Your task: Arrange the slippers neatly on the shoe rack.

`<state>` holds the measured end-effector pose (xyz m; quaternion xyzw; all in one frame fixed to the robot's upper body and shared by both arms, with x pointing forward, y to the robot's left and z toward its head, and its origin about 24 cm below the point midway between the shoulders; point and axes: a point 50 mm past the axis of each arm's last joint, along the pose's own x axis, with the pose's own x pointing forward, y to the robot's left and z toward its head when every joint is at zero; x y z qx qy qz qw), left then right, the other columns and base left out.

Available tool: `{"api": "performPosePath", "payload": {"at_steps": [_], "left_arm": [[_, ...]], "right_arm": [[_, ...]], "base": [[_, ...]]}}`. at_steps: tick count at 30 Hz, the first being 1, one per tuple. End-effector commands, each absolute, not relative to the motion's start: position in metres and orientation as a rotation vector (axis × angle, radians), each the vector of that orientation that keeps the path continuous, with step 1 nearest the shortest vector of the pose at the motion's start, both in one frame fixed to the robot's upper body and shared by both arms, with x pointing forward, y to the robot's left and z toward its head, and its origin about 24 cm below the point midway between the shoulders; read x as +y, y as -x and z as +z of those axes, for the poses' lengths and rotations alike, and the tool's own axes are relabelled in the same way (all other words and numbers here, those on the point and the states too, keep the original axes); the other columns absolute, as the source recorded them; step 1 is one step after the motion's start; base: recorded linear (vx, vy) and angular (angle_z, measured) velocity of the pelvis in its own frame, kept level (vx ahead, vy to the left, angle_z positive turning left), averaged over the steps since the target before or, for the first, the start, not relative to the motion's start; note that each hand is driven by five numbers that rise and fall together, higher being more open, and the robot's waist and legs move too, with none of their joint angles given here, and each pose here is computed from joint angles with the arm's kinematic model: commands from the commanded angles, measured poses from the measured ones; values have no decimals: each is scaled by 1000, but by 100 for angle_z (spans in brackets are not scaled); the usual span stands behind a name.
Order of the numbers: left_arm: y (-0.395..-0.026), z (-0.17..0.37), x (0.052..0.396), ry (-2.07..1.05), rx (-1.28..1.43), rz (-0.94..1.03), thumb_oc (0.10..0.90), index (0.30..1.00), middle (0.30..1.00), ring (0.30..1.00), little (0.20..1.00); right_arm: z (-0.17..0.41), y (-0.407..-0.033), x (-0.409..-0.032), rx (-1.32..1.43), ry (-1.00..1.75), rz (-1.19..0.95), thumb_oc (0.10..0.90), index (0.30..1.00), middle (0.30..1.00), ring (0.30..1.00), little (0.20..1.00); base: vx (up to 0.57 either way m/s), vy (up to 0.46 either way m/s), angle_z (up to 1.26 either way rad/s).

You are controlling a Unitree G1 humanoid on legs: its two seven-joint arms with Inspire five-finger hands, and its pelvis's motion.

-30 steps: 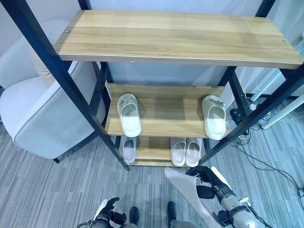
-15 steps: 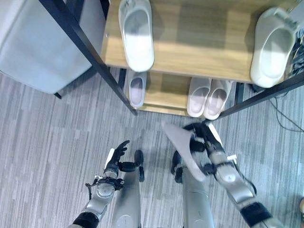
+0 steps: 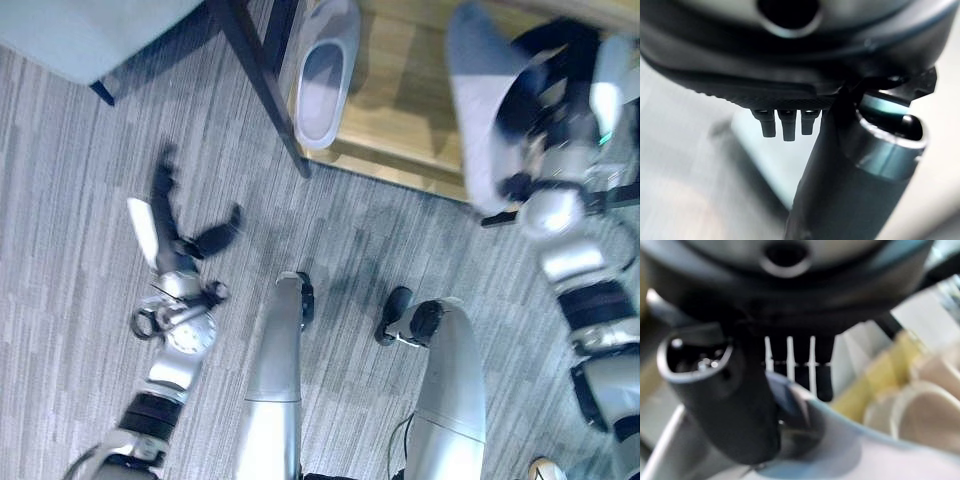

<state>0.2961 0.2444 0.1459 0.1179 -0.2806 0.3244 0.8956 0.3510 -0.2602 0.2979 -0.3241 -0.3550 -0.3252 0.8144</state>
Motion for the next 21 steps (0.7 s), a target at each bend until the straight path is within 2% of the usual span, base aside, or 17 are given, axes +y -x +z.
{"api": "performPosePath", "payload": {"at_steps": [1,8,17,21], "left_arm": [[-279,167,255,-201,-789,821,800,900,900,900,900],[-278,152,272,-166,-713,924,800,900,900,900,900],[-278,147,292,-169,-652,951,800,900,900,900,900],[-277,141,294,-165,-615,968,800,900,900,900,900]], "right_arm": [[345,-331,-254,-1013,687,-820,400,300,300,300,300],[398,-332,-233,-1102,539,-800,400,300,300,300,300],[407,-338,-210,-1107,541,-703,400,300,300,300,300],[396,-346,-188,-1093,497,-632,400,300,300,300,300]], "base": [[124,-3,22],[133,30,9],[106,34,-4],[89,55,-26]]}}
